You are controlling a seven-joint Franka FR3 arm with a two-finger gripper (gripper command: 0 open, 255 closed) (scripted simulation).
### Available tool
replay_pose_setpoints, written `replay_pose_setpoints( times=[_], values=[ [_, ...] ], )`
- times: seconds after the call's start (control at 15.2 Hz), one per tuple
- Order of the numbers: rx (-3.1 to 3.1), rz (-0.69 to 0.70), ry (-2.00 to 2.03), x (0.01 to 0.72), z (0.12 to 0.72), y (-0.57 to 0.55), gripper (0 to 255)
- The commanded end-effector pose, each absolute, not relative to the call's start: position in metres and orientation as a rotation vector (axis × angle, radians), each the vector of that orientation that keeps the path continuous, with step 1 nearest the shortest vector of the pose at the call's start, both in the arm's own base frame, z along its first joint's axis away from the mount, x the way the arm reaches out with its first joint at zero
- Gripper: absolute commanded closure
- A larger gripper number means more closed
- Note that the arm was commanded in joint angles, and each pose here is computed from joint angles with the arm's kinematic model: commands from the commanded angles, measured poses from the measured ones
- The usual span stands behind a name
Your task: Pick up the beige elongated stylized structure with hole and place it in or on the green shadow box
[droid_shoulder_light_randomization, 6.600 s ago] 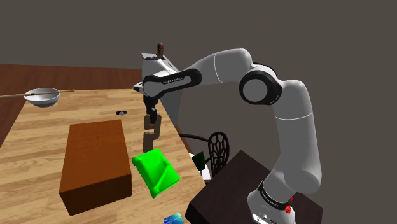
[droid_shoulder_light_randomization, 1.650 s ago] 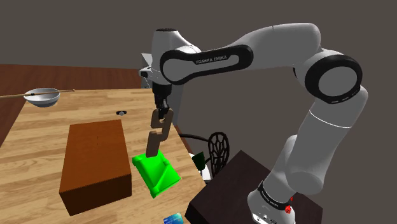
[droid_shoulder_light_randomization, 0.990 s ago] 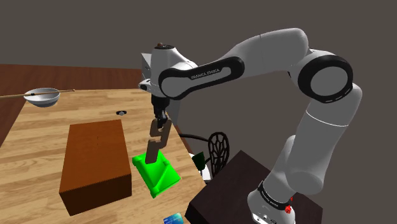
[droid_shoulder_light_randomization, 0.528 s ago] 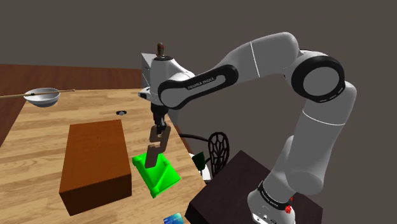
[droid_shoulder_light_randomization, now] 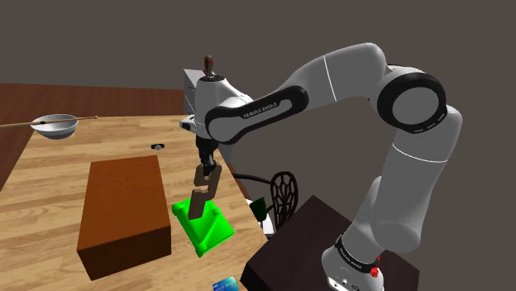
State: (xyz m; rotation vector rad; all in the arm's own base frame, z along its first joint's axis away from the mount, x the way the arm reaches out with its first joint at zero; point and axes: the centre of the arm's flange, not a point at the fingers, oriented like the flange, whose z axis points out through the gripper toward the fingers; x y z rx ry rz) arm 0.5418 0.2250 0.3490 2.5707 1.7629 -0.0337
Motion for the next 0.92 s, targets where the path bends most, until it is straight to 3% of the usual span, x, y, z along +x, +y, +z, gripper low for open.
replay_pose_setpoints(
  times=[0.0, 0.33, 0.59, 0.86],
  values=[
    [2.571, -0.033, 1.763, 0.542, 0.349, 0.225, 0],
    [2.571, -0.033, 1.763, 0.542, 0.349, 0.225, 0],
    [2.571, -0.033, 1.763, 0.542, 0.399, 0.227, 0],
    [2.571, -0.033, 1.763, 0.542, 0.399, 0.227, 0]
  ],
)
